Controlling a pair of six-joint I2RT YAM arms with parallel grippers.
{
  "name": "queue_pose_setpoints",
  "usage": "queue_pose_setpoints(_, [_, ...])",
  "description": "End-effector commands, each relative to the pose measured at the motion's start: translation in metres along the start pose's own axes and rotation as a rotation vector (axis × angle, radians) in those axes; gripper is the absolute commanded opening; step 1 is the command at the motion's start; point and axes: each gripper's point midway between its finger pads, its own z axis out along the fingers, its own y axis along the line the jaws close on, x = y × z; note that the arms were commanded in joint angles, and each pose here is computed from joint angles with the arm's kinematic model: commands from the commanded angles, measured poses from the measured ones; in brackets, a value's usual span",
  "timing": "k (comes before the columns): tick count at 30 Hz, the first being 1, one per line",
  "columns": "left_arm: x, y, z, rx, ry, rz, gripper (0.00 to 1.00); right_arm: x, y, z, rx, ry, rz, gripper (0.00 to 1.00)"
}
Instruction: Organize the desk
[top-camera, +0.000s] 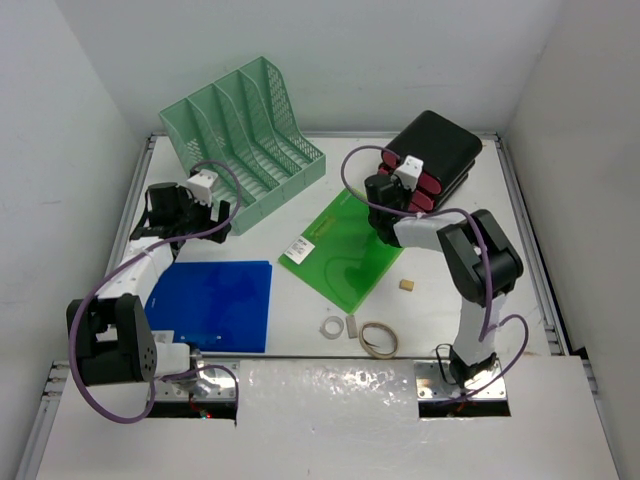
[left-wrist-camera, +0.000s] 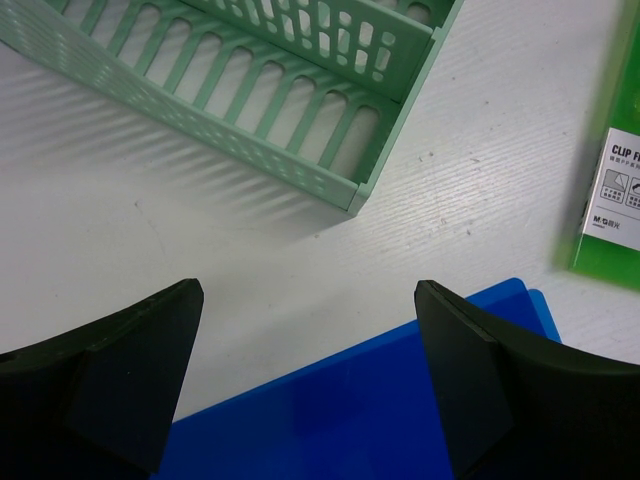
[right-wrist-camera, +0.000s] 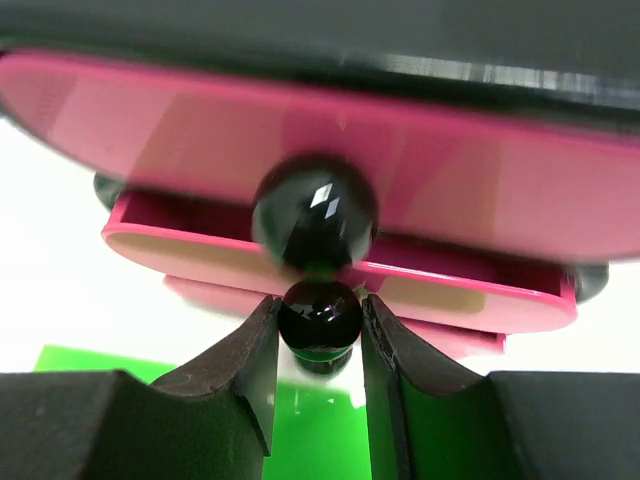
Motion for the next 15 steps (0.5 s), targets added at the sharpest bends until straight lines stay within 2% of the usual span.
queue_pose_setpoints(1, [-0.027,0.003,-0.005,-0.005,-0.068,0.030,0.86,-0.012,0.005,-0.026,-0.034,-0.033,0.054,0.00])
queue_pose_setpoints(5, [-0.028,0.003,-0.006,-0.007,-0.069,0.029,0.86,-0.005,0.013,-0.053,-0.078,-0.055,0.032,0.00])
queue_pose_setpoints(13, [-0.030,0.003,-0.008,-0.009,-0.076,0.034,0.86,0.022,0.013,-0.076,-0.129,-0.014,0.020,0.00])
queue_pose_setpoints(14, [-0.031,0.003,-0.008,-0.009,-0.079,0.033,0.86,0.024,0.011,-0.077,-0.125,-0.005,0.008,0.01])
queue_pose_setpoints(15, [-0.030,0.003,-0.008,-0.008,-0.077,0.031,0.86,0.023,0.011,-0.080,-0.134,-0.005,0.012,0.09])
